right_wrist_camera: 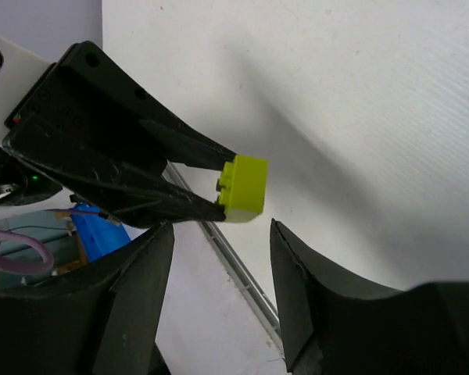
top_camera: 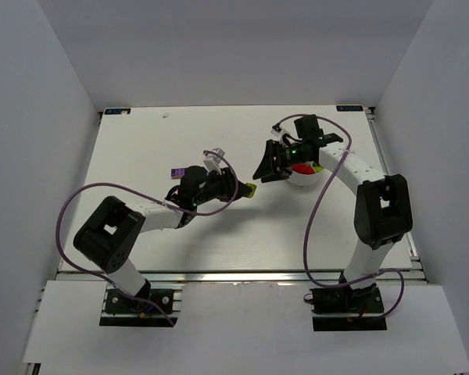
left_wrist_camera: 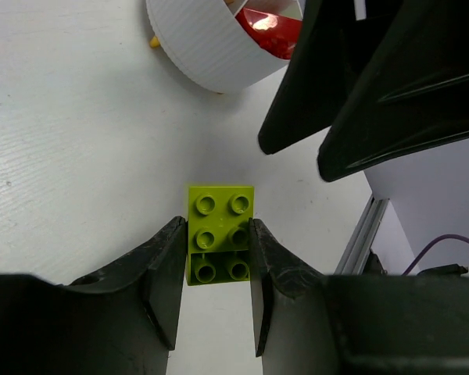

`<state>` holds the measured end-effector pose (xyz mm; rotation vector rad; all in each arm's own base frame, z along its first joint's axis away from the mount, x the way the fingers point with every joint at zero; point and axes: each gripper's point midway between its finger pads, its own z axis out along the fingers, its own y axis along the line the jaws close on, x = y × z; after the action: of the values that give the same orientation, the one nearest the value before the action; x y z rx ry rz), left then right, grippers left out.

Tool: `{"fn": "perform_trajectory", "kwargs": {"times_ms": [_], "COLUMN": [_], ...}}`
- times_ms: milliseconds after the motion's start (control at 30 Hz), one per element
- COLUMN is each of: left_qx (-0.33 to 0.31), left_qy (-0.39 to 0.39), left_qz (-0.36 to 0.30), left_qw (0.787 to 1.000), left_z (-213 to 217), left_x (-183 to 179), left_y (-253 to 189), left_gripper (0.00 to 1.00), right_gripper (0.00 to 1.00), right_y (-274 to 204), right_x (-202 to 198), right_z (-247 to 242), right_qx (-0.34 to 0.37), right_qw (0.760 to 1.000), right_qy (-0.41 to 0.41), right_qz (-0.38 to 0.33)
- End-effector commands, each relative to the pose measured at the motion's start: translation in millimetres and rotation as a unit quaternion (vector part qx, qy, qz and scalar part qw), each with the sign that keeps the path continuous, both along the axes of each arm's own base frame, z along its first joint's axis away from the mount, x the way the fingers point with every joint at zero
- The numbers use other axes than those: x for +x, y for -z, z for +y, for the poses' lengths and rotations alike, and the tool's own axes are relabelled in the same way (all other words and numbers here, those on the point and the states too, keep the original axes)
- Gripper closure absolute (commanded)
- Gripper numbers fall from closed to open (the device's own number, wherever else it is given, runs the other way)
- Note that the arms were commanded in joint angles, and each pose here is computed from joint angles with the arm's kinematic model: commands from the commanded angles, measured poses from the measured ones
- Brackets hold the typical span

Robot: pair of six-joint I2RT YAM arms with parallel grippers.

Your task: Sort the legos into containers by color

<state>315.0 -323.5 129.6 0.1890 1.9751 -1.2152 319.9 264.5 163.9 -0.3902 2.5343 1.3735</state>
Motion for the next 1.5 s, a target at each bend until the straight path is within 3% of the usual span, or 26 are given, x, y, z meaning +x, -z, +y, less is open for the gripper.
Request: {"fn": "perform_trajectory", "kwargs": {"times_ms": [0,967,1067,1233,1333,1467], "left_qx": [-0.035,-0.063,-0.063,-0.054,-0.053,-0.061], "left_qy": [0.017,0.022,0.022,0.019,0.009,0.001], "left_qz": [-0.036,-0.066,-0.067,-0.063,-0.062,-0.076], "left_qw": [0.999,0.996,0.996,0.996,0.997,0.995], "left_z": [-5,-15,-16,-15,-13,-11], "left_x": [-7,-2,-2,0,2,3], "left_y": [-34,-70,-70,-64,-64,-77], "left_gripper": [0.73,0.73,0.73,0.71,0.62,0.41], "right_gripper": [0.42,0.5,0.55,0.81,0.95,1.0], "right_y": [-3,28,26,18,13,4], "right_x": [-4,-12,-14,-19,-22,-21], "right_z": [15,26,27,30,30,29], "right_qx": [0.023,0.005,0.012,0.032,0.04,0.043], "right_qw": [0.999,0.997,0.997,0.995,0.995,0.997], "right_qy": [-0.002,0.003,0.0,-0.009,-0.014,-0.016], "right_qz": [0.027,0.075,0.08,0.09,0.09,0.069]}}
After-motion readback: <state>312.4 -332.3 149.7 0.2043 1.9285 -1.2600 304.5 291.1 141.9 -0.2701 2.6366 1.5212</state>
